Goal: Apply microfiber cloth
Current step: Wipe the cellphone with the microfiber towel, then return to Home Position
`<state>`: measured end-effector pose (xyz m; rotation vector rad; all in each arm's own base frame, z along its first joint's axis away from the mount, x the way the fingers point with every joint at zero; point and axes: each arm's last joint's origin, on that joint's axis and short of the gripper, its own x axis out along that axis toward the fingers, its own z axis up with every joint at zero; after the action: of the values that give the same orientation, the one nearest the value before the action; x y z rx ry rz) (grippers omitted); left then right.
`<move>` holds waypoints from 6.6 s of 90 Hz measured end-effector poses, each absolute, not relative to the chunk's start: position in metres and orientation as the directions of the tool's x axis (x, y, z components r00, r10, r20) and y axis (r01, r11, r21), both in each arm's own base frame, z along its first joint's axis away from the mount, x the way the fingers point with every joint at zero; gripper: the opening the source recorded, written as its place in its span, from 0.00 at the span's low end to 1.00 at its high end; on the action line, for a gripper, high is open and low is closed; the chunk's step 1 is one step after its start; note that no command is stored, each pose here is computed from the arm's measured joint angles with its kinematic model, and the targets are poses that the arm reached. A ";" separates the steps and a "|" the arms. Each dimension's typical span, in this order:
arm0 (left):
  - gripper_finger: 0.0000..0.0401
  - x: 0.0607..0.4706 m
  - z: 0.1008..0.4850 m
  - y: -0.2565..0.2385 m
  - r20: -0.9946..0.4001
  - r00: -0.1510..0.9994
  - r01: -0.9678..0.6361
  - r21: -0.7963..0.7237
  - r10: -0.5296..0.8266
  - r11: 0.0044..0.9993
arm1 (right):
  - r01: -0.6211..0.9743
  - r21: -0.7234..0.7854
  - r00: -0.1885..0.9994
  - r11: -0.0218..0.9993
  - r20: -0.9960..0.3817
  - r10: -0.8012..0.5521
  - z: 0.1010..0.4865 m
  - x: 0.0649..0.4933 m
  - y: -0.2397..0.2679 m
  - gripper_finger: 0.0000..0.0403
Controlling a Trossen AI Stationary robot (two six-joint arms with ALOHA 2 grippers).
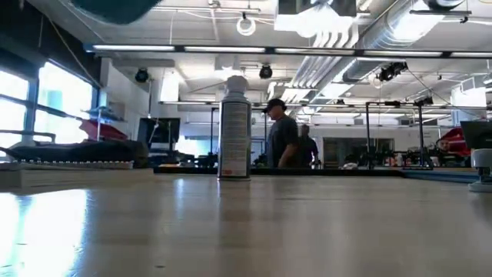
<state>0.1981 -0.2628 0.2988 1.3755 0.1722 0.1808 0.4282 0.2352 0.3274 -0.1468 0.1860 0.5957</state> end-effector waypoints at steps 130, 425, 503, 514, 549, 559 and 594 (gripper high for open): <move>0.02 0.177 0.169 -0.197 -0.363 0.932 -0.136 -0.287 0.023 0.948 | 0.298 -0.366 0.587 0.882 -0.658 -0.472 0.183 0.397 0.052 0.00; 0.13 0.108 0.250 -0.045 -0.307 0.951 0.027 -0.003 -0.027 1.000 | 0.516 0.021 0.850 0.856 0.105 -0.515 0.221 0.140 -0.018 0.55; 0.00 0.075 0.237 0.002 -0.024 0.994 -0.110 -0.201 0.108 0.973 | 0.229 0.182 0.966 0.956 0.077 -0.246 0.174 0.097 -0.002 0.36; 0.00 0.076 0.219 0.003 -0.026 0.991 -0.133 -0.198 0.131 0.971 | 0.134 0.120 0.986 0.984 0.087 -0.145 0.175 0.097 0.002 0.16; 0.00 0.094 0.172 0.003 -0.055 0.992 -0.125 -0.166 0.118 0.978 | 0.059 0.093 0.998 0.994 0.024 -0.062 0.169 0.098 0.004 0.00; 0.00 0.095 0.173 0.003 -0.027 0.989 -0.151 -0.128 0.149 0.980 | 0.060 0.092 0.998 0.994 0.020 -0.063 0.168 0.099 0.004 0.00; 0.00 0.097 0.169 -0.001 0.030 1.000 0.008 0.001 -0.008 1.000 | 0.058 0.091 0.998 0.994 0.019 -0.060 0.168 0.098 0.004 0.00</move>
<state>0.0972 -0.0014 0.1694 0.0011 -0.0304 -0.0082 0.0985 0.0042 0.1683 0.0909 -0.0222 -0.0594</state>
